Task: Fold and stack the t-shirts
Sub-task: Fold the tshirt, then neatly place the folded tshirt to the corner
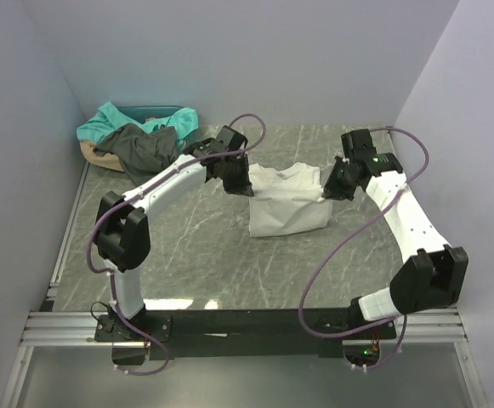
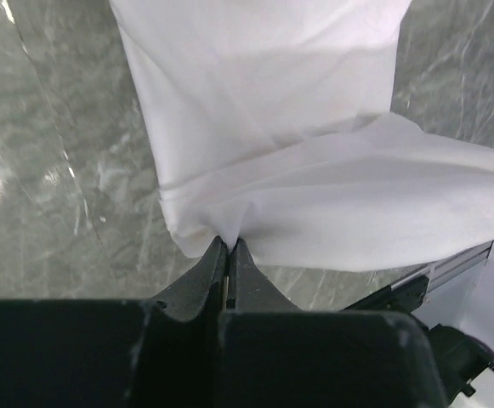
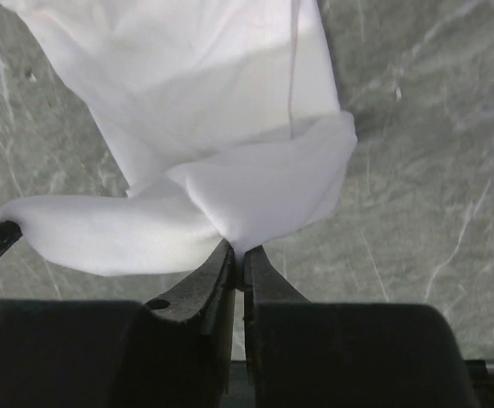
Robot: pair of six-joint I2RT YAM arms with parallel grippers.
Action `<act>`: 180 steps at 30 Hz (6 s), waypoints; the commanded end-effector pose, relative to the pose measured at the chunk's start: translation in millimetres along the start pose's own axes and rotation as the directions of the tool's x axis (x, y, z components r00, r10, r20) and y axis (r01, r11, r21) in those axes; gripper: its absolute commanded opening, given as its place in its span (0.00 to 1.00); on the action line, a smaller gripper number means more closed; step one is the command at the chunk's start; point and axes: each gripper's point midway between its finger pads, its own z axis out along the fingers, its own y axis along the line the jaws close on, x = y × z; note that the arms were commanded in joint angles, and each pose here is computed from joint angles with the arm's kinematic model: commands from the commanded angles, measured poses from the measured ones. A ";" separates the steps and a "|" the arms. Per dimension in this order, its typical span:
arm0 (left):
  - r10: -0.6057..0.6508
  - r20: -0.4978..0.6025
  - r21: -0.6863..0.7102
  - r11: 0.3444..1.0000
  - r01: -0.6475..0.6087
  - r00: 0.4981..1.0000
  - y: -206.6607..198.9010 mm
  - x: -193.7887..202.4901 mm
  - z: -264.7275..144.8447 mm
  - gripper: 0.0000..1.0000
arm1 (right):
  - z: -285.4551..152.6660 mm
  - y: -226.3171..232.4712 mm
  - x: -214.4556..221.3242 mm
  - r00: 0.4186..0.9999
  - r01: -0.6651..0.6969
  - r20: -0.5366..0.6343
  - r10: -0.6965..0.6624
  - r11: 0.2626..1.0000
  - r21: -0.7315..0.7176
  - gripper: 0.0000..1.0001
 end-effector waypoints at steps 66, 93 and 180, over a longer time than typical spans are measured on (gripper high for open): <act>-0.045 0.207 0.015 0.999 0.042 0.977 50.5 -118.9 54.5 0.78 | 69.5 41.6 -132.7 0.974 0.183 0.165 -0.155 0.968 -0.174 0.79; -0.035 0.104 -0.024 0.999 0.037 0.994 45.1 -76.3 108.5 0.74 | 124.6 -36.2 -109.5 1.000 0.018 0.027 -0.009 0.941 -0.337 0.76; -0.073 0.280 0.027 0.997 0.068 0.957 46.9 -60.7 -23.7 0.99 | 172.3 -111.7 -207.3 0.993 -0.007 0.118 -0.023 0.969 0.248 0.00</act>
